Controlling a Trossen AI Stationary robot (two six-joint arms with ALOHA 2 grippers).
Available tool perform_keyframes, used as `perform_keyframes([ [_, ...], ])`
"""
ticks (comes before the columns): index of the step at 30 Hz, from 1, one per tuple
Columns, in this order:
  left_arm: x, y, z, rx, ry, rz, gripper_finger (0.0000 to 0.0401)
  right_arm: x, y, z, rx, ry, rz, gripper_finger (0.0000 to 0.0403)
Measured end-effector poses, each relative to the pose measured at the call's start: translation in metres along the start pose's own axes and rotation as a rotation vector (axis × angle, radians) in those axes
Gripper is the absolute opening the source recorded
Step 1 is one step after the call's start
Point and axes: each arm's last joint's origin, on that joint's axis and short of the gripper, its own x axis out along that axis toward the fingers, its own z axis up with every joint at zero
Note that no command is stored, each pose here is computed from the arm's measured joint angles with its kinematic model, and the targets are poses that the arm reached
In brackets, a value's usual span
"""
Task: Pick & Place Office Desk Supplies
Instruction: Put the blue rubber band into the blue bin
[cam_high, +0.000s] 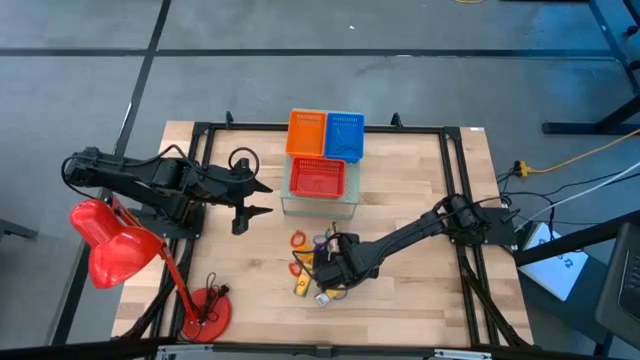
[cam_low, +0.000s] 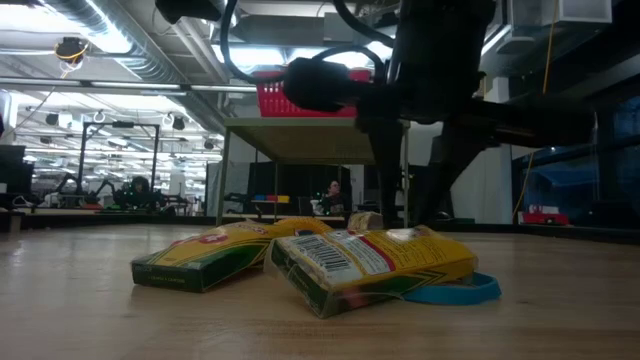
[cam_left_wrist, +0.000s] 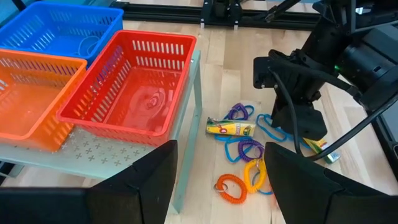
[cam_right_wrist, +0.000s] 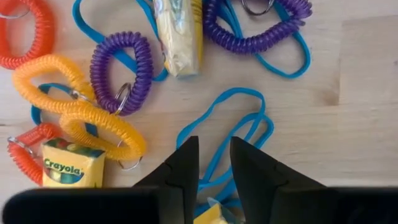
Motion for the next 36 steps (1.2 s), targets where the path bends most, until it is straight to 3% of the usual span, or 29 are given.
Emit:
perform_keyframes([
  [36,0.000,-0.001,0.000,0.000,0.003,-0.019,0.0239,0.011,-0.004,-0.009,-0.022,0.019,-0.038,0.0109],
])
